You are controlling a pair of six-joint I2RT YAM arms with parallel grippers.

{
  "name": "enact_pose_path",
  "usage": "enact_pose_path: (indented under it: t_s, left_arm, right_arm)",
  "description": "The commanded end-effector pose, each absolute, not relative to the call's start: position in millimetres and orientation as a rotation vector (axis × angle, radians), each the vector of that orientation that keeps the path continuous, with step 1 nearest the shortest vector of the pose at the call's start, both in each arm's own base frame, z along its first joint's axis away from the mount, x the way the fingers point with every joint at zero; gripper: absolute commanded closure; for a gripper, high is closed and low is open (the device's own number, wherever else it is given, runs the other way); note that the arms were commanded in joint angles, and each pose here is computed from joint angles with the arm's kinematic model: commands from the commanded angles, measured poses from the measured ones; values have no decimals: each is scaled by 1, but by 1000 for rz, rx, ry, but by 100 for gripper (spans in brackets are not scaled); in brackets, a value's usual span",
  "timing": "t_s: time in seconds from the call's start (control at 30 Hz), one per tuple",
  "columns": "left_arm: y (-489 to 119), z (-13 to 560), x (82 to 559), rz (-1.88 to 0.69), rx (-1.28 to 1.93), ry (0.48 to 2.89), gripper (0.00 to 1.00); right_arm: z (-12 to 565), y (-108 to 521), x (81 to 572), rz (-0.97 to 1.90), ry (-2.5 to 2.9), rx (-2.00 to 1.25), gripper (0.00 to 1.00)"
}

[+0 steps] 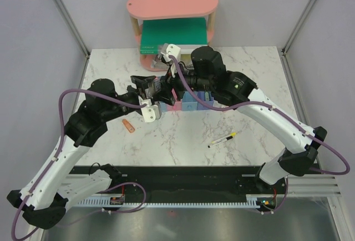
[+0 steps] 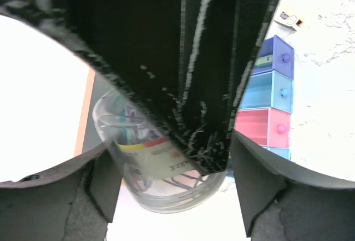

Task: Sort the stationery into containers
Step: Pick up the stationery from the center of the board.

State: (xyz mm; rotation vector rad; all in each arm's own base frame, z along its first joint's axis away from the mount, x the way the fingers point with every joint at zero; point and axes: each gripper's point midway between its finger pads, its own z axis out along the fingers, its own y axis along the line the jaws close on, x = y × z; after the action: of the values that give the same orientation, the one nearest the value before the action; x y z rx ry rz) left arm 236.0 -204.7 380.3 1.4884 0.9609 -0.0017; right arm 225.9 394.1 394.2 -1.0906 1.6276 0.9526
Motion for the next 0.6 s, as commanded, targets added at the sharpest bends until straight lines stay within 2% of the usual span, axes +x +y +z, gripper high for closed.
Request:
enact_pose_path:
  t_s: [0.0, 0.13, 0.33, 0.57]
  left_arm:
    - [-207, 377, 229, -39, 1471, 963, 17]
    - [-203, 367, 222, -98, 1425, 1028, 0]
    - [-198, 355, 190, -320, 1306, 1140, 0]
    - [-240, 393, 151, -824, 1251, 1104, 1]
  right_arm:
    - [445, 379, 235, 893, 1495, -992, 92]
    - [453, 364, 237, 857, 1482, -962, 91]
    - [461, 327, 244, 820, 1483, -908, 93]
    - [462, 322, 209, 941, 1446, -1031, 90]
